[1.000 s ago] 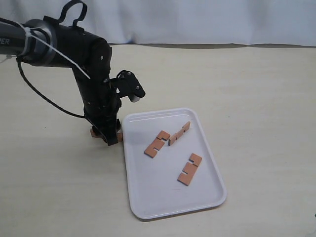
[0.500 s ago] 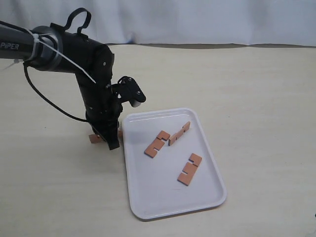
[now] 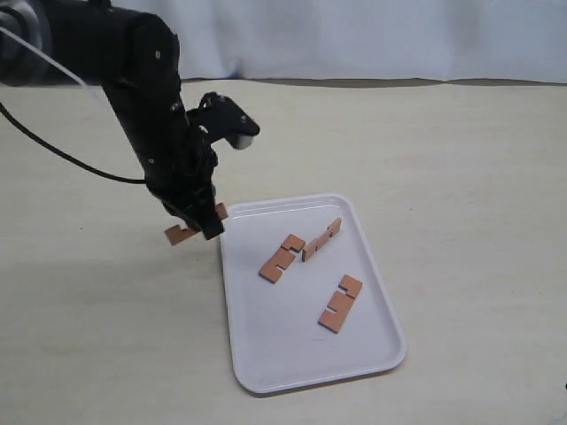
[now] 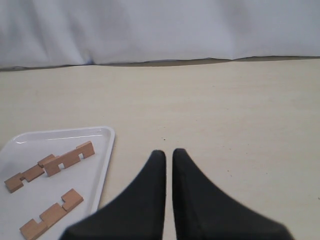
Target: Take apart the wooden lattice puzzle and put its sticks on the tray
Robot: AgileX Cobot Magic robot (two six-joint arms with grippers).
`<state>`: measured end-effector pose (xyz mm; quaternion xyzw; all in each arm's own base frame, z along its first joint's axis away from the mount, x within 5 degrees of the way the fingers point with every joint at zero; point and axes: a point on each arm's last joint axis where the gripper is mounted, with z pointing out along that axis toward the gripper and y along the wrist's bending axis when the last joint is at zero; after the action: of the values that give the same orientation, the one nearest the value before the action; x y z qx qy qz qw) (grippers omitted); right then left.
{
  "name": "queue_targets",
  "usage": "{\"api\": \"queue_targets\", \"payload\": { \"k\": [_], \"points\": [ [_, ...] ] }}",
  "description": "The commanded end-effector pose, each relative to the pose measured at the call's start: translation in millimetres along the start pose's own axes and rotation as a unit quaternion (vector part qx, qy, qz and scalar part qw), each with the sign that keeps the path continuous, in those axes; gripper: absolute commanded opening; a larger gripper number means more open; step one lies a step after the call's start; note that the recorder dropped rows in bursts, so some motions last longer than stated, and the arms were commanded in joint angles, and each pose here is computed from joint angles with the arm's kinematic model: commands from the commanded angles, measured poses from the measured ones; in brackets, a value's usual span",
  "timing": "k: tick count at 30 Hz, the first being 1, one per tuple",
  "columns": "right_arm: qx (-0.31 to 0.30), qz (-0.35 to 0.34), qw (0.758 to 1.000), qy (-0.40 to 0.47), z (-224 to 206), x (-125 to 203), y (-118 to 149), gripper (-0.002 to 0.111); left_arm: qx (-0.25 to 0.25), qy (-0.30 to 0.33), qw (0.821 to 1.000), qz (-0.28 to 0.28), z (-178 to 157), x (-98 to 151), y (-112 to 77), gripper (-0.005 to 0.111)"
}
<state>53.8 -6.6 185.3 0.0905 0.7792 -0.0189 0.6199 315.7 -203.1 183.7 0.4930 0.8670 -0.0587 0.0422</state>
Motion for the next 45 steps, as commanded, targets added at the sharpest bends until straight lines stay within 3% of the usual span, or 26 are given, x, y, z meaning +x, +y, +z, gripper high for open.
{"api": "queue_targets", "payload": {
  "k": [1,5,14,17,21,27,30,36,42,45],
  "points": [
    [-0.002,-0.001,1.000,-0.003,0.1,0.4,0.1,0.005,0.094,-0.092,0.988,-0.078,-12.6,-17.6,-22.6,0.000],
    [-0.002,-0.001,1.000,-0.003,0.1,0.4,0.1,0.005,0.145,-0.110,0.979,-0.095,2.4,-33.1,-43.1,0.000],
    [-0.002,-0.001,1.000,-0.003,0.1,0.4,0.1,0.005,0.141,-0.097,0.984,-0.054,41.1,-52.7,-82.6,0.000],
    [-0.002,-0.001,1.000,-0.003,0.1,0.4,0.1,0.005,0.122,-0.099,0.987,-0.037,48.0,-55.5,-86.2,0.001],
    [-0.002,-0.001,1.000,-0.003,0.1,0.4,0.1,0.005,0.112,-0.099,0.988,-0.036,56.6,-56.7,-84.1,0.014],
    [-0.002,-0.001,1.000,-0.003,0.1,0.4,0.1,0.005,0.093,-0.106,0.990,-0.028,58.2,-58.0,-80.0,0.050],
    [-0.002,-0.001,1.000,-0.003,0.1,0.4,0.1,0.005,0.094,-0.110,0.989,-0.020,46.5,-62.2,-80.4,0.058],
    [-0.002,-0.001,1.000,-0.003,0.1,0.4,0.1,0.005,0.049,-0.083,0.995,-0.037,-2.1,-62.4,-75.6,0.052],
    [-0.002,-0.001,1.000,-0.003,0.1,0.4,0.1,0.005,-0.120,-0.028,0.989,-0.082,-48.8,-36.6,-51.2,0.004],
    [-0.002,-0.001,1.000,-0.003,0.1,0.4,0.1,0.005,-0.142,0.020,0.982,-0.123,-59.7,-18.5,-35.7,0.000]
  ]
}}
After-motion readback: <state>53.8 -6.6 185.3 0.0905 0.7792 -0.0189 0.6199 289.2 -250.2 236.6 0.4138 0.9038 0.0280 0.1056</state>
